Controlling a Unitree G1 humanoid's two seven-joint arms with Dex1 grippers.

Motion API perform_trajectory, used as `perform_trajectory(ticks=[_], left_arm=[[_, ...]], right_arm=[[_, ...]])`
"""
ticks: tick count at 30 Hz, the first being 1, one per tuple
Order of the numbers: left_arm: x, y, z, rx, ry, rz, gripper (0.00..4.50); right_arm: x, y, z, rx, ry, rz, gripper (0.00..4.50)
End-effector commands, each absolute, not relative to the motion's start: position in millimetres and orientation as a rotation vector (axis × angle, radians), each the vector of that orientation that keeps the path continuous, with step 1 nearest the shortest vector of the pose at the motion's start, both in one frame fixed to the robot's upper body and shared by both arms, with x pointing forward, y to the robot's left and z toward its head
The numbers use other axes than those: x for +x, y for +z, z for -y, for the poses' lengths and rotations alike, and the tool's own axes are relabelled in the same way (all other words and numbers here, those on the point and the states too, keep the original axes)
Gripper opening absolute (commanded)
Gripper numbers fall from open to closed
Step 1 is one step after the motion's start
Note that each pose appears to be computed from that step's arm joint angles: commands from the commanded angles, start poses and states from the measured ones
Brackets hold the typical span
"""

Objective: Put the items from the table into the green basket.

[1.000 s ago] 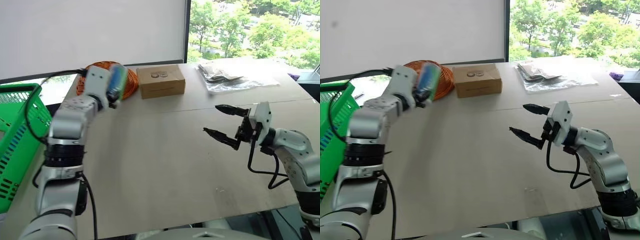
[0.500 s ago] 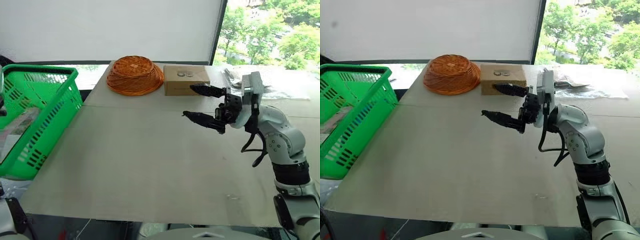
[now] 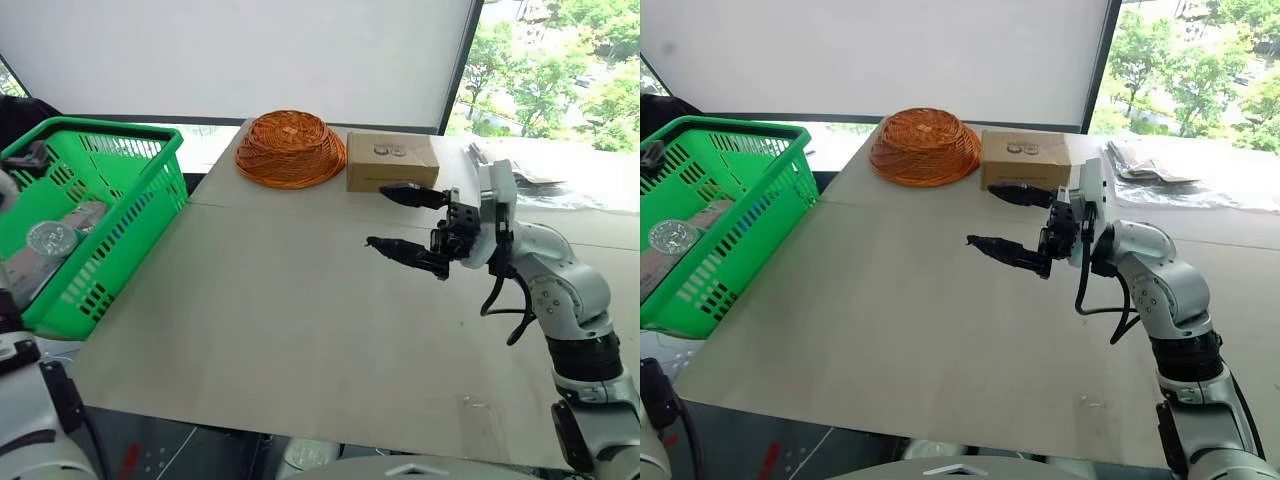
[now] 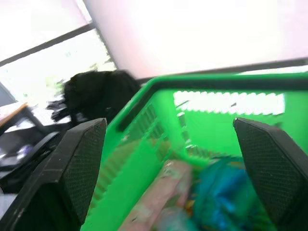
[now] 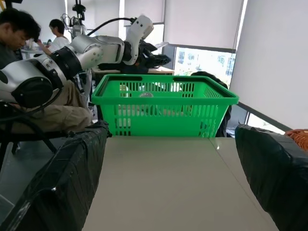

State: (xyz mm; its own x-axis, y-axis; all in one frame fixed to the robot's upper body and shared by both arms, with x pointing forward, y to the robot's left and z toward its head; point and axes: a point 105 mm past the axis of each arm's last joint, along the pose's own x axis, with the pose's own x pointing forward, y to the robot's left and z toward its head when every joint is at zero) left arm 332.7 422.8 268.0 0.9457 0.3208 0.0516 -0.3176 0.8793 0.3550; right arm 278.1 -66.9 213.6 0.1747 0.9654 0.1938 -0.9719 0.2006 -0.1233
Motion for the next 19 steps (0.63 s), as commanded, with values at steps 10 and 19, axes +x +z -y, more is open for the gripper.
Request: perform_trajectory(ticks=[10, 19], left_arm=[[280.1, 95.7, -233.5, 0.389, -0.481, -0.234, 4.32], [262.3, 75.8, -195.5, 0.19, -0.578, -0.236, 4.32]], right_arm=[[297.8, 107.8, 158.4, -0.23, 0.998, -0.031, 4.5], [282.9, 83.5, 178.5, -0.244, 0.914, -0.071, 4.5]])
